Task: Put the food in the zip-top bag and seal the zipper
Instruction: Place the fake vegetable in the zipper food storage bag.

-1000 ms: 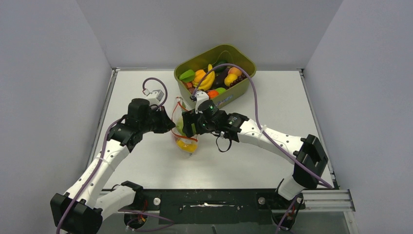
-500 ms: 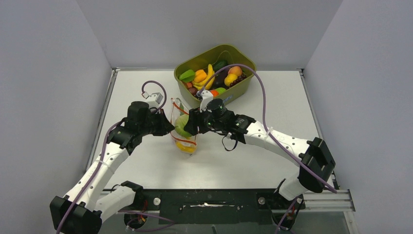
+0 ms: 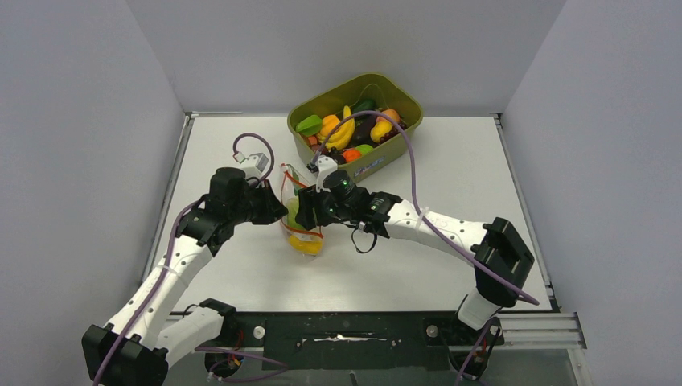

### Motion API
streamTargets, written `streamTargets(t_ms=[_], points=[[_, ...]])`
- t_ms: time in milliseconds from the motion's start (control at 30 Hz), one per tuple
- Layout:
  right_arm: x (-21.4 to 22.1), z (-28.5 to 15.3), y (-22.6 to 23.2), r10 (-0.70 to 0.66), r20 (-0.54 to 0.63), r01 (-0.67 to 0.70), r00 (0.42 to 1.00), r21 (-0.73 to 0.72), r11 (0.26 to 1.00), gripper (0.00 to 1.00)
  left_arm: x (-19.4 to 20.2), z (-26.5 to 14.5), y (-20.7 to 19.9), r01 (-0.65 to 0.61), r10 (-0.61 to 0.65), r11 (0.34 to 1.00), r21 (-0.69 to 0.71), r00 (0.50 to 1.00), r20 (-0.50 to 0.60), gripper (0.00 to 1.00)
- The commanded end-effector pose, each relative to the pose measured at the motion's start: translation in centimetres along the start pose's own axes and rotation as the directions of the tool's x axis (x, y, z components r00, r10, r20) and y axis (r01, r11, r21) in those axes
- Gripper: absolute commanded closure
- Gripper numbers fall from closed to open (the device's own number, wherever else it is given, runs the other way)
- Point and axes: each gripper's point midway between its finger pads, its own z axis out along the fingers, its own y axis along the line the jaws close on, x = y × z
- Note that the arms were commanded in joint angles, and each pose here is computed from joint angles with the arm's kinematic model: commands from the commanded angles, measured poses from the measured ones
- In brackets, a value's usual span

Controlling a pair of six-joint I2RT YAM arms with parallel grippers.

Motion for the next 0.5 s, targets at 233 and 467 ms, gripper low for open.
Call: streamTargets(t_ms=[233, 467], points=[[-4.8, -4.4, 2.4, 0.017, 0.097, 0.0, 0.995, -0.167, 0.986, 0.25, -1.2, 0.0, -0.5, -0.019, 0.017, 1.0, 0.025, 0.998, 0.063, 1.0], [-6.0, -6.6, 0.9, 0.084, 0.148, -0.052, 0.985, -0.211, 0.976, 0.4, -1.0, 0.1, -0.3, -0.022, 0.021, 1.0, 0.018, 0.998, 0.057, 1.0]])
